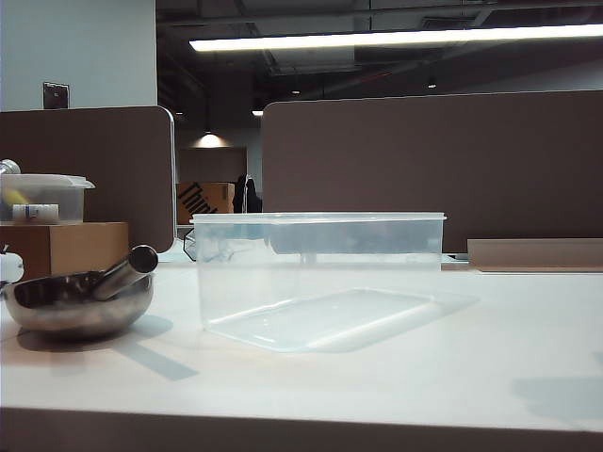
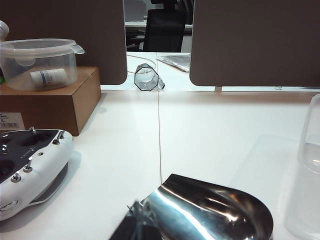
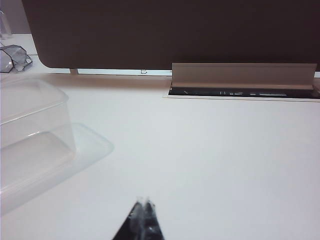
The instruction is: Pick up the metal ice scoop from the table and place it inside the transparent plastic box.
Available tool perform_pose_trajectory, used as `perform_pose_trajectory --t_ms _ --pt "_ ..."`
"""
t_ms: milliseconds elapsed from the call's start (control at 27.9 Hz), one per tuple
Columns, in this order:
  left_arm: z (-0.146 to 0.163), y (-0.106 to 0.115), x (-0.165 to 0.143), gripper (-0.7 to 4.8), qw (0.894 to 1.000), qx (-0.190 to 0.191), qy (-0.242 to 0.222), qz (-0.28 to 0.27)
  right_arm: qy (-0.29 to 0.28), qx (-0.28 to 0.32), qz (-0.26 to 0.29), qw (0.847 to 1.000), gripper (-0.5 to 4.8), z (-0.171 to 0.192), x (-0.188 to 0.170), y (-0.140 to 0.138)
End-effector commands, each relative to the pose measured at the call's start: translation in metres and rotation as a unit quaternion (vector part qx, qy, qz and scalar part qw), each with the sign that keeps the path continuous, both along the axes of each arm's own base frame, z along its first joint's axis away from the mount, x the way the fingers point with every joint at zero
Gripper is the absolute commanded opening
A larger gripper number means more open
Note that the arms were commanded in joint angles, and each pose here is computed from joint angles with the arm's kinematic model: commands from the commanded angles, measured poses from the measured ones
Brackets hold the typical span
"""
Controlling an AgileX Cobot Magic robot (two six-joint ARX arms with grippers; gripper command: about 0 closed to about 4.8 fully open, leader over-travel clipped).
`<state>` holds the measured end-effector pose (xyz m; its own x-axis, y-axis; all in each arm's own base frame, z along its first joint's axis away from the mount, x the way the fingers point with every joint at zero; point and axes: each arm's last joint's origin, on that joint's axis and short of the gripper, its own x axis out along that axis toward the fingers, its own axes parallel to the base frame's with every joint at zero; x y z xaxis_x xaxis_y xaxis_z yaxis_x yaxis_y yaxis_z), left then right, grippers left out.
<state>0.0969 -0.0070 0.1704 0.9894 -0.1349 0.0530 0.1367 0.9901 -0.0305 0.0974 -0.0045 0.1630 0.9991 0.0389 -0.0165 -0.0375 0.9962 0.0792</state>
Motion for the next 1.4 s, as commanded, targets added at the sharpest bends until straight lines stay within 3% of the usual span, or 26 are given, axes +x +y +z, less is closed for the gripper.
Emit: perform_pose_trajectory --t_ms 36,430,716,788,860,931,1039,1182,1290,1361,1397 --pt "0.001 0.0 0.0 -0.01 1.0 0.0 -0.006 0.0 -0.007 -0.002 0.001 1.0 -0.01 0.002 0.0 0.0" --pt "0.001 0.0 0.0 -0.01 1.0 -0.002 -0.006 -0.002 -0.007 -0.002 0.018 1.0 -0.01 0.002 0.0 0.006" --pt "0.001 0.0 0.0 -0.01 1.0 -0.009 -0.005 -0.003 -0.008 0.0 0.182 0.983 -0.01 0.002 -0.007 0.04" --pt "0.001 -0.001 0.0 -0.01 1.0 -0.027 -0.002 -0.012 -0.004 -0.001 0.232 0.973 -0.01 0.001 -0.01 0.05" --pt "0.002 -0.001 0.0 -0.02 0.997 -0.074 0.004 -0.026 0.008 -0.004 0.285 0.959 -0.01 -0.001 -0.014 0.06" --pt "0.005 -0.003 -0.001 -0.02 0.989 -0.133 0.015 -0.067 0.039 -0.016 0.355 0.934 -0.01 -0.006 -0.021 0.073" --pt "0.005 -0.007 -0.003 -0.02 0.978 -0.163 0.034 -0.128 0.075 -0.03 0.423 0.903 -0.01 -0.013 -0.026 0.083" --pt "0.012 -0.012 -0.008 0.22 0.938 -0.243 0.09 -0.229 0.111 -0.045 0.436 0.892 -0.01 -0.02 -0.026 0.088" --pt "0.034 -0.012 -0.013 1.39 0.921 -0.298 0.099 -0.232 0.122 -0.05 0.435 0.891 -0.01 -0.022 -0.026 0.088" --pt "0.046 -0.013 -0.015 2.55 0.906 -0.311 0.149 -0.244 0.121 -0.05 0.435 0.891 -0.01 -0.022 -0.026 0.088" --pt "0.048 -0.014 -0.014 2.84 0.898 -0.314 0.176 -0.254 0.121 -0.05 0.435 0.891 -0.01 -0.022 -0.026 0.088"
